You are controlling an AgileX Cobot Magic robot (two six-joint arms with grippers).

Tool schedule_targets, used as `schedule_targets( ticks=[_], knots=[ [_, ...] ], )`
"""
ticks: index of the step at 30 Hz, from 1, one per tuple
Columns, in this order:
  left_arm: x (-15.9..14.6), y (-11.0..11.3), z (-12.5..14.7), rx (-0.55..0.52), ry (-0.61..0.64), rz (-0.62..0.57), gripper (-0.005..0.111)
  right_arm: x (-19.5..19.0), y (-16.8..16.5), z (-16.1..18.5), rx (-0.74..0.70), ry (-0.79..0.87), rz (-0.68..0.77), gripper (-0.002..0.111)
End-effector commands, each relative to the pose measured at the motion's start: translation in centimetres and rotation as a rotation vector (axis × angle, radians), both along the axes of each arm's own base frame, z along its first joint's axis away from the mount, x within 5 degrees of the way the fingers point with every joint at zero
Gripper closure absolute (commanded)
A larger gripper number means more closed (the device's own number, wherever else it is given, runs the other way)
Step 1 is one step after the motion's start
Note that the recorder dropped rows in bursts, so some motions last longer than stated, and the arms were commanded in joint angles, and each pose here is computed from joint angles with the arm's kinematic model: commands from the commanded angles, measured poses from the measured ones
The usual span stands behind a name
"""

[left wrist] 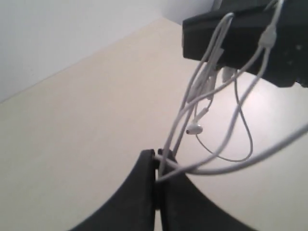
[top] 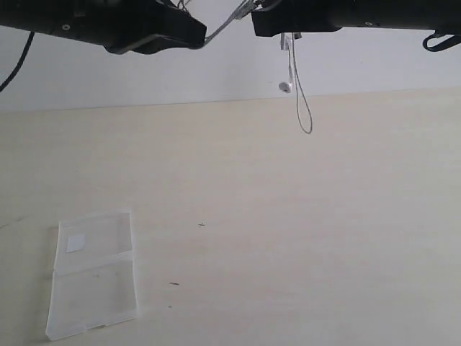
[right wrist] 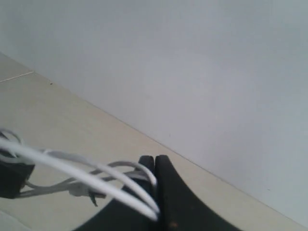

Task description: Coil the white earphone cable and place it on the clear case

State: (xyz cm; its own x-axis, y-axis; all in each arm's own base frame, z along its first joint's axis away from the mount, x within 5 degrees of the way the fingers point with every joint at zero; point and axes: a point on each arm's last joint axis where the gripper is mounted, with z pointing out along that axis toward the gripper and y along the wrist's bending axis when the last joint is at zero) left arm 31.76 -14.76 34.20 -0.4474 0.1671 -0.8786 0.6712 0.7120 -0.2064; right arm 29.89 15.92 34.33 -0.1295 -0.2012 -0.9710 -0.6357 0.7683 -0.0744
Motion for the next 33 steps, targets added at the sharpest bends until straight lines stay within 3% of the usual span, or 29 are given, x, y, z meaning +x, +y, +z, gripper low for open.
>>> schedule_targets(
  ticks=[1,10,17,18,20,21,23,26,29,33],
  knots=[
    [0.6,-0.1,-3.4,0.059,0.097,-0.012,0.107,-0.3,-0.8,1.5,0.024,-0.036,-0.039,0.108],
    [2.7,-0.8,-8.7,0.061,0.244,0.019,0.107,-0.8,-0.1,1.7,0.049,-0.039,0.054,0.108],
    [3.4,-1.1,-10.7,0.045,0.308,0.034,0.106,-0.9,-0.1,1.5,-0.009,-0.059,0.074,0.108],
    [3.4,-1.1,-10.7,0.045,0.309,0.032,0.104,-0.9,0.0,1.5,-0.009,-0.057,0.074,0.108],
    [3.3,-1.2,-10.7,0.042,0.321,0.015,0.088,-0.8,-0.1,1.5,-0.012,-0.057,0.062,0.108],
    [3.0,-1.4,-10.8,0.041,0.339,-0.013,0.071,-0.7,-0.2,1.5,-0.015,-0.058,0.049,0.108],
    [2.7,-1.5,-10.8,0.031,0.364,-0.033,0.049,-0.6,-0.3,1.5,-0.017,-0.058,0.039,0.108],
    [2.6,-1.6,-10.8,0.019,0.385,-0.040,0.045,-0.6,-0.4,1.4,-0.021,-0.058,0.024,0.108],
    [1.7,-2.1,-9.4,-0.065,0.425,-0.107,0.045,-0.5,-0.4,1.4,-0.026,-0.058,0.021,0.108],
    [1.0,-1.7,-6.1,-0.050,0.312,-0.114,0.045,-0.3,-0.3,1.0,-0.033,-0.051,0.023,0.108]
  ],
)
